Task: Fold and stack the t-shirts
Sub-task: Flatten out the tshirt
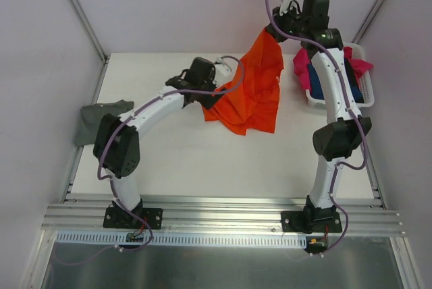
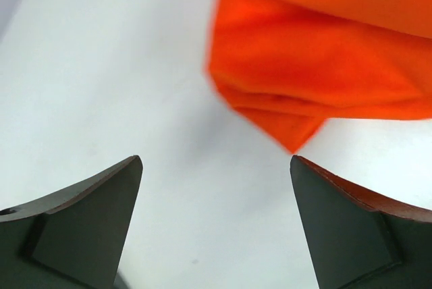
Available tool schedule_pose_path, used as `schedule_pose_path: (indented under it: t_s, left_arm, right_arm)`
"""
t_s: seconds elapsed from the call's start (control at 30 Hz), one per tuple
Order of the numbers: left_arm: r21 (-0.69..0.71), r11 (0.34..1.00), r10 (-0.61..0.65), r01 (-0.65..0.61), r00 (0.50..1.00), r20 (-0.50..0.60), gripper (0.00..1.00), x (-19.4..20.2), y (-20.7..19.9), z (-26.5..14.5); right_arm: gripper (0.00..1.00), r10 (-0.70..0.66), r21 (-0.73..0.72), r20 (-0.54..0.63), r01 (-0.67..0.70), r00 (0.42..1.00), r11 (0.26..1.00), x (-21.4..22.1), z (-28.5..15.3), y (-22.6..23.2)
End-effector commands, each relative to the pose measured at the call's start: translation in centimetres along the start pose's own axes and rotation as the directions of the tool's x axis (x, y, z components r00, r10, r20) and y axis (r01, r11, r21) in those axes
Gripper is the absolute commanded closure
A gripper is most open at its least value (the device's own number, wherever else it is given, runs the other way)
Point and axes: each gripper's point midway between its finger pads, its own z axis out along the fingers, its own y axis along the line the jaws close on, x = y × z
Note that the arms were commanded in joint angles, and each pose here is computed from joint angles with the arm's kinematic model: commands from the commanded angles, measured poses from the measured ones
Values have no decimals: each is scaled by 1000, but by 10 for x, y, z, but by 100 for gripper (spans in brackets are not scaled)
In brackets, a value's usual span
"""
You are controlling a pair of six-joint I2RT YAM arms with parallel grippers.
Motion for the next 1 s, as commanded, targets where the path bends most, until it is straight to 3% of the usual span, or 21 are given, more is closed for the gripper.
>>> schedule_pose_path:
  t_s: [0.0,0.1,0.2,0.33,0.47,0.57,0.73,0.8,0.87,0.97]
  left_arm:
    - [-220,956,-156,195,971,182,7,-40,94,-78]
    - [-250,949,-129,192,960,247,7,-57,113,-102]
    - [-189,970,-99,155,956,276,9,-67,97,-106]
    - [-88,995,72,-47,950,303,10,-82,50,-101]
    - [8,948,297,-318,893,337,9,-87,-2,-86]
    - [19,932,332,-361,875,352,10,-95,-8,-80]
    - [-105,964,265,-244,916,302,12,-103,28,-87]
    - [-163,983,129,-83,947,295,12,-89,65,-101]
    - [-271,956,-22,109,952,306,11,-72,111,-115]
    - [-477,835,-143,275,945,294,6,-24,190,-143]
  right_arm:
    - [99,-78,-13,282,86,956,996,-106,-58,34]
    - [99,-91,-17,316,101,944,995,-120,-63,44]
    - [99,-116,-20,333,130,936,991,-126,-56,51]
    - [99,-153,24,335,154,930,988,-125,-42,44]
    - [99,-188,98,304,166,934,981,-114,-26,25]
    - [99,-203,145,355,160,913,976,-134,-33,17]
    - [99,-288,196,384,227,877,954,-147,-31,17]
    - [99,-283,157,322,244,903,957,-122,-16,21]
    - [100,-246,56,243,240,938,969,-89,-1,36]
    - [99,-215,-137,72,223,974,965,-21,23,76]
